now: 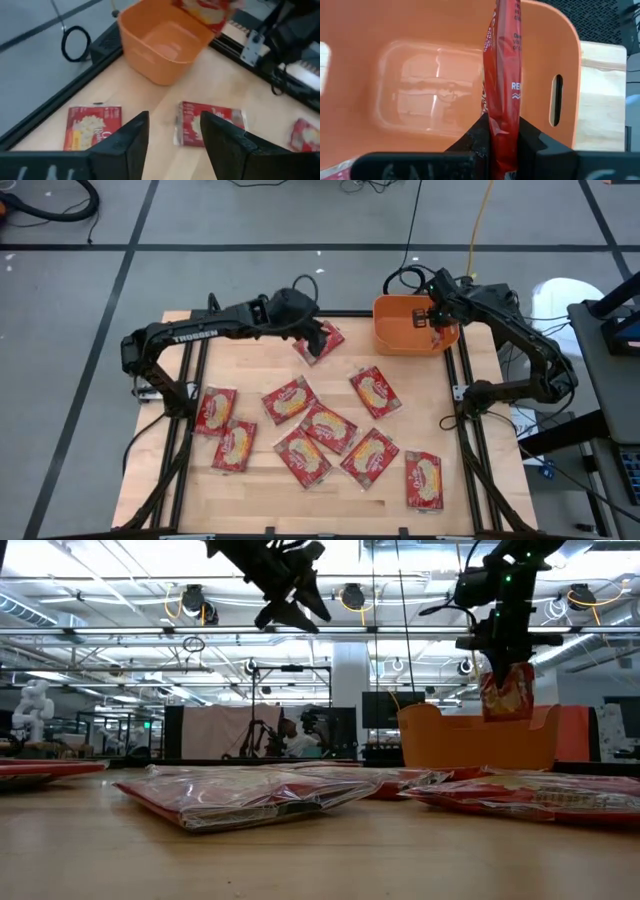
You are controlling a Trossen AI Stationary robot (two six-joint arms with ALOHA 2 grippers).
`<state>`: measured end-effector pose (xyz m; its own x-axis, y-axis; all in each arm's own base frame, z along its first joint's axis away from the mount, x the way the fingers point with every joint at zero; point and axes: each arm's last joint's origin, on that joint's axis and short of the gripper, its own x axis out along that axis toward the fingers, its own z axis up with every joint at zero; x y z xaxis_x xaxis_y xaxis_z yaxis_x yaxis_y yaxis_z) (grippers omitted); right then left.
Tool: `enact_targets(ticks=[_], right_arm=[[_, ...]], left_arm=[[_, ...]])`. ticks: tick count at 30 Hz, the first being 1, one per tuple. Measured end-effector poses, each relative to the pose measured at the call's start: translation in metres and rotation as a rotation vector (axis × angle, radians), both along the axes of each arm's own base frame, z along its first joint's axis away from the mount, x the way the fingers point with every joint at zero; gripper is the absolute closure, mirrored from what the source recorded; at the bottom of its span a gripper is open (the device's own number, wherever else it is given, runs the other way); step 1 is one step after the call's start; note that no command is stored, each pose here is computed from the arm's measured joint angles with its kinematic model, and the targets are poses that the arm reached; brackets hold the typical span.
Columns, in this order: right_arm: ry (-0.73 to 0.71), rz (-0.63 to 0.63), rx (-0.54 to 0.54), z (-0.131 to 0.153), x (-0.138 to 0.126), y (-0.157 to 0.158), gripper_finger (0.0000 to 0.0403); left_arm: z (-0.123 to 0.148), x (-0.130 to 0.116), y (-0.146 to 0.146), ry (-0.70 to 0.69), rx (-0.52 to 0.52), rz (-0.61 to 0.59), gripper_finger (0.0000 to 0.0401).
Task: Sort popcorn bags into baskets
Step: Put the red popcorn bag into the orange bin
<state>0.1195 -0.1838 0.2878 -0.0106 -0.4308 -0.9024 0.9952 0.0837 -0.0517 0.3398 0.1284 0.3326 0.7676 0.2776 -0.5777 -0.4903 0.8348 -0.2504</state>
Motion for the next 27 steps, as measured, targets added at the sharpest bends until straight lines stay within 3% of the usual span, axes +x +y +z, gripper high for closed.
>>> enact_targets(ticks=[9,16,21,27], right_arm=[[0.005,0.021,-0.124,0.048,0.002,-0.001,0.0365],[0.025,-0.011,-0.044,0.057,-0.003,0.01,0.0376],[0.05,-0.127,0.037,0.051,0.0,0.021,0.0375],[0.099,-0.188,-0.067,0.052,0.003,0.02,0.0374]], left_arm=[[-0.003,-0.012,0.022,-0.015,-0.163,-0.022,0.0249],[-0.003,-0.012,0.02,-0.013,-0.135,-0.123,0.0247],[0.001,-0.015,0.016,-0.022,-0.148,-0.197,0.0247],[0.007,-0.019,0.006,-0.001,-0.077,-0.271,0.0247]])
